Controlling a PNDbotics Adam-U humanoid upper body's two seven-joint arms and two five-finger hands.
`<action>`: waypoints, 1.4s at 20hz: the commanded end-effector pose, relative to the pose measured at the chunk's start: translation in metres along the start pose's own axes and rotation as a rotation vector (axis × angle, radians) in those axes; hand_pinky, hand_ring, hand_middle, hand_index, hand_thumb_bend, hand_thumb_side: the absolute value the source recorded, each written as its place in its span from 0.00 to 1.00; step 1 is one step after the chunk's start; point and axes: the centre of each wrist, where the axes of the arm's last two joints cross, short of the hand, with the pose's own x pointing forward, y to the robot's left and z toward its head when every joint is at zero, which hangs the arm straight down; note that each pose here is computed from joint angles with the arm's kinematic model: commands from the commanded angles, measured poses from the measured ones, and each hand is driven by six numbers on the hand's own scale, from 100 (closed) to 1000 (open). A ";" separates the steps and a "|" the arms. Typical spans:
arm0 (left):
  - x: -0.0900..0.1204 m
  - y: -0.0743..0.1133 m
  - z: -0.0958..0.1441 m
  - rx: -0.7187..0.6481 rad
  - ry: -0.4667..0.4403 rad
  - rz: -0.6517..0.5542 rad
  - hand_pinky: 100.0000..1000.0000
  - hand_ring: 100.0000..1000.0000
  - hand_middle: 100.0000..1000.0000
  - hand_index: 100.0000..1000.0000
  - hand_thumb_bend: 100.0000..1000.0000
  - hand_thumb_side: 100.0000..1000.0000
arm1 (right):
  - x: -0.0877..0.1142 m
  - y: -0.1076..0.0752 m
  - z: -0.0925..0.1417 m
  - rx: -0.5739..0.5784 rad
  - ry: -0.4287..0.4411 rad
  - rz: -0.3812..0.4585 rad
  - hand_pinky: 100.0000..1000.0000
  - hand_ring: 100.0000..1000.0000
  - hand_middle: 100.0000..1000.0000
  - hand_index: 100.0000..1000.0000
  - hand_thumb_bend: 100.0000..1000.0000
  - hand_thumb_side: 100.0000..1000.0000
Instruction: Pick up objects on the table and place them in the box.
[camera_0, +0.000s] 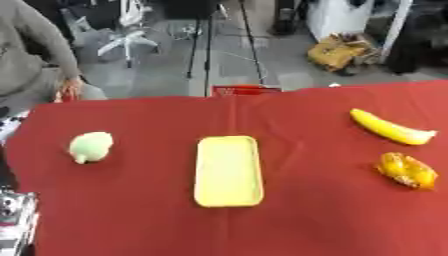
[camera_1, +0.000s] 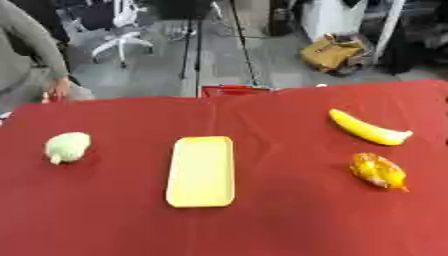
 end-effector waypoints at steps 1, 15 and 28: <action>0.008 0.002 -0.008 -0.001 -0.041 -0.001 0.63 0.69 0.74 0.76 0.69 0.87 | 0.004 -0.005 -0.005 -0.004 -0.030 0.016 0.59 0.64 0.76 0.84 0.00 0.63; 0.006 0.004 -0.013 -0.017 -0.039 -0.045 0.63 0.69 0.73 0.76 0.71 0.81 | 0.004 -0.005 -0.005 -0.004 -0.029 0.015 0.59 0.64 0.76 0.84 0.00 0.63; -0.027 0.017 -0.085 -0.506 0.071 -0.948 0.72 0.76 0.78 0.82 0.77 0.60 | 0.004 -0.004 -0.005 0.014 -0.030 0.013 0.59 0.64 0.76 0.84 0.00 0.63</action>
